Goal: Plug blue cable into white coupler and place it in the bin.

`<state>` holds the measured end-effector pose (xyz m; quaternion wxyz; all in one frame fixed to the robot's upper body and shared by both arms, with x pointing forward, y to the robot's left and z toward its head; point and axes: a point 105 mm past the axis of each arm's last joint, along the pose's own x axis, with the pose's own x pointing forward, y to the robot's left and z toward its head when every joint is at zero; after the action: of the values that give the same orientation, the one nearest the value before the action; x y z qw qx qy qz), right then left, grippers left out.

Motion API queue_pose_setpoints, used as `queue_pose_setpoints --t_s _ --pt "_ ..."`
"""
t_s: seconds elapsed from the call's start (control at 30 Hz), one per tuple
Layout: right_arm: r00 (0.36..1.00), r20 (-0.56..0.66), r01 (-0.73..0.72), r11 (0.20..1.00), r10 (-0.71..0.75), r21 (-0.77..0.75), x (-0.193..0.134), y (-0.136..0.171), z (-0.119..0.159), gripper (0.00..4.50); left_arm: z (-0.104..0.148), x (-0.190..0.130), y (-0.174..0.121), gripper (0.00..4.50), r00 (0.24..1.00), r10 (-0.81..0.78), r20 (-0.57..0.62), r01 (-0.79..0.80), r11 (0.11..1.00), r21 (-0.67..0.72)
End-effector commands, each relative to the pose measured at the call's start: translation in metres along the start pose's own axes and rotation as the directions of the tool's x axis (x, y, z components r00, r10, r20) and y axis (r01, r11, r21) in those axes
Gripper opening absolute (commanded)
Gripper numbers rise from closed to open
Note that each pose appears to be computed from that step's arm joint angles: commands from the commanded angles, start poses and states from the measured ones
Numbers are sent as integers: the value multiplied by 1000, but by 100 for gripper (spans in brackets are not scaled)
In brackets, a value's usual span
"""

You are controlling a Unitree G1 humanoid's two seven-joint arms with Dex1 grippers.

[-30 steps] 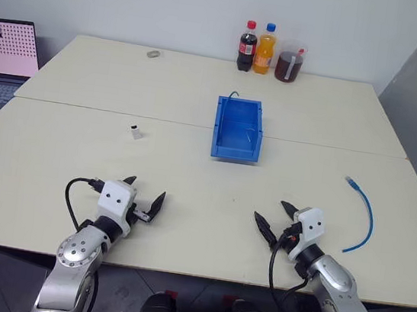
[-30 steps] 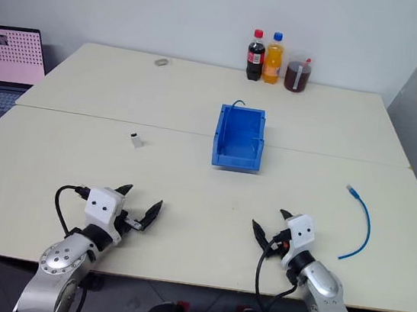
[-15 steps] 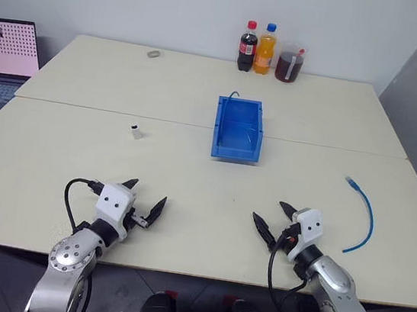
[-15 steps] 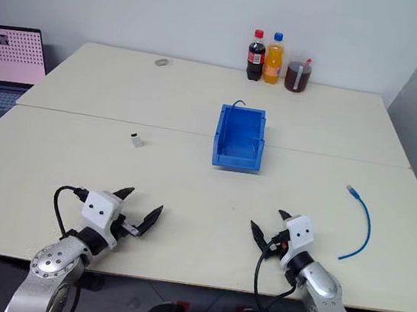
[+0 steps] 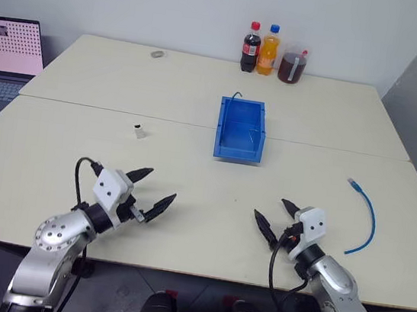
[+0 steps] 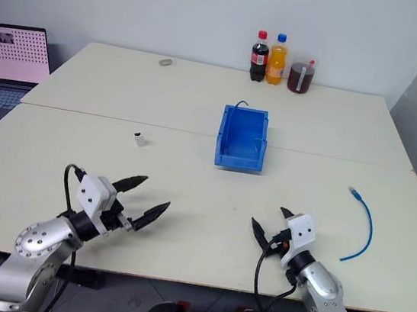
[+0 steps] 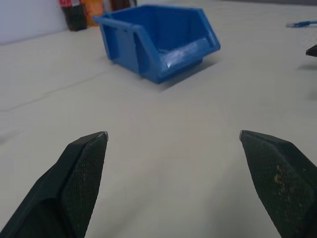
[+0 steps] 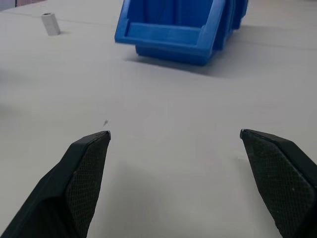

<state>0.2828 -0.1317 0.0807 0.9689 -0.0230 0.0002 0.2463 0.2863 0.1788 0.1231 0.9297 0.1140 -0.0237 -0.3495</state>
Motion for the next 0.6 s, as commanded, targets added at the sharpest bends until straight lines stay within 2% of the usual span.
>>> queue_pose_setpoints --t_s 0.03,0.13,0.3,0.47,0.6 --pt "991 75 114 992 -110 -49 -10 -33 31 447 20 15 -15 450 987 -160 18 160 987 -16" --pt "964 47 264 960 -261 -92 -25 -80 39 447 34 26 -32 450 946 -322 24 323 945 -50" --pt "888 -79 442 888 -453 -123 -45 -140 29 447 48 34 -47 450 882 -471 8 471 881 -43" --pt "805 -237 529 839 -544 -130 -60 -183 11 447 58 35 -61 450 802 -598 -11 597 801 -40" --pt "771 -312 553 827 -555 -104 -66 -196 0 447 59 35 -64 450 780 -625 -17 624 780 -44"
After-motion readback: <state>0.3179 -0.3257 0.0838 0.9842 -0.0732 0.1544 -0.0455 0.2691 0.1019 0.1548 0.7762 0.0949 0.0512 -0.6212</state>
